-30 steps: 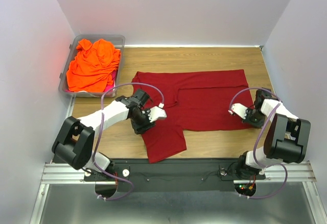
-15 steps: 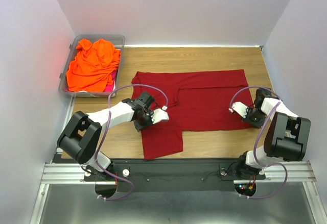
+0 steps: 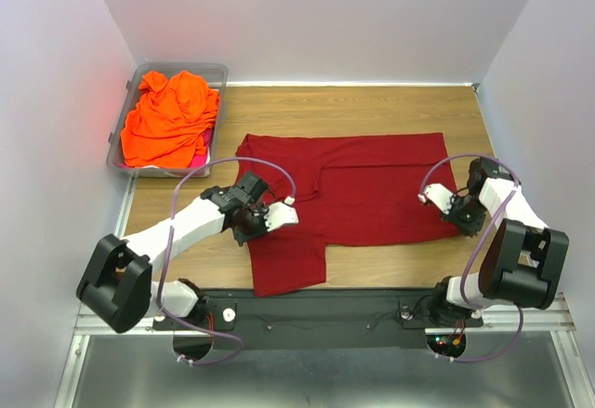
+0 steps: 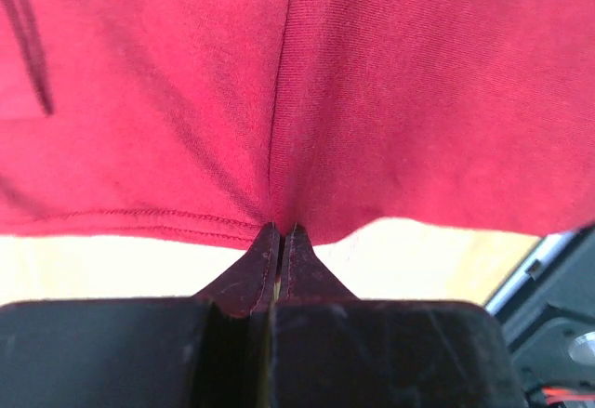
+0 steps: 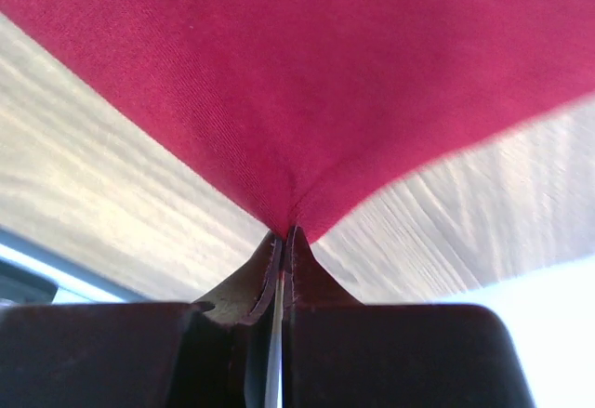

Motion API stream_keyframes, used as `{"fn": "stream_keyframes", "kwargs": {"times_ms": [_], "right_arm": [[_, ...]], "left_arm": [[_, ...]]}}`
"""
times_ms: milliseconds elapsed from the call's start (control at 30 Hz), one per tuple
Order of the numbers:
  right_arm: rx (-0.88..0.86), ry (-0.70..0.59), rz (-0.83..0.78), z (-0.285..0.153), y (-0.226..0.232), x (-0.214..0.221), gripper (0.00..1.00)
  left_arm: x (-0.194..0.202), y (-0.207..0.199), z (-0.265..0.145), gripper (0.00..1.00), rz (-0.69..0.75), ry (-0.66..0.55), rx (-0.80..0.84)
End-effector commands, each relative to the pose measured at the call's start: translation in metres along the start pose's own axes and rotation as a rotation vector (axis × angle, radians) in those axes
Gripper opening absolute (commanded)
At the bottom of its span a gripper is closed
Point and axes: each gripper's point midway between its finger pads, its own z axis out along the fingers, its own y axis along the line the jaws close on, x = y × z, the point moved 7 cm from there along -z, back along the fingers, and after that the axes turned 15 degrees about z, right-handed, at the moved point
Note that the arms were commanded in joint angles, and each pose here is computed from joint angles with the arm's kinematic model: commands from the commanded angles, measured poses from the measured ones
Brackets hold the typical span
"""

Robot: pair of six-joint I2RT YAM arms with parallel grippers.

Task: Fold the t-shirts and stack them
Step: Fold the tshirt

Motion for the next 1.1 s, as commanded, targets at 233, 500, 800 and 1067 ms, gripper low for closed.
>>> {"fn": "stream_keyframes", "kwargs": {"times_ms": [233,500,800,1067], "right_arm": [[0.039,-0.063,0.022,-0.046,-0.029,-0.017,0.01],[0.060,-0.107,0.032,-0.058,-0.061,-0.037,0.01],[0.033,-0.143,0.061,-0.057,-0.102,-0.070,0.00],[0.015,-0.156,0.082,-0.038,-0.135,-0.109,0.01]], "left_arm": [[-0.008,0.016,-0.044,0.00,0.008,-0.038,-0.033],[-0.012,0.058,-0.061,0.00,-0.034,-0.081,-0.052],[-0.015,0.114,-0.067,0.00,-0.047,-0.091,-0.064],[-0.002,0.158,-0.053,0.00,-0.085,-0.088,-0.037]]}}
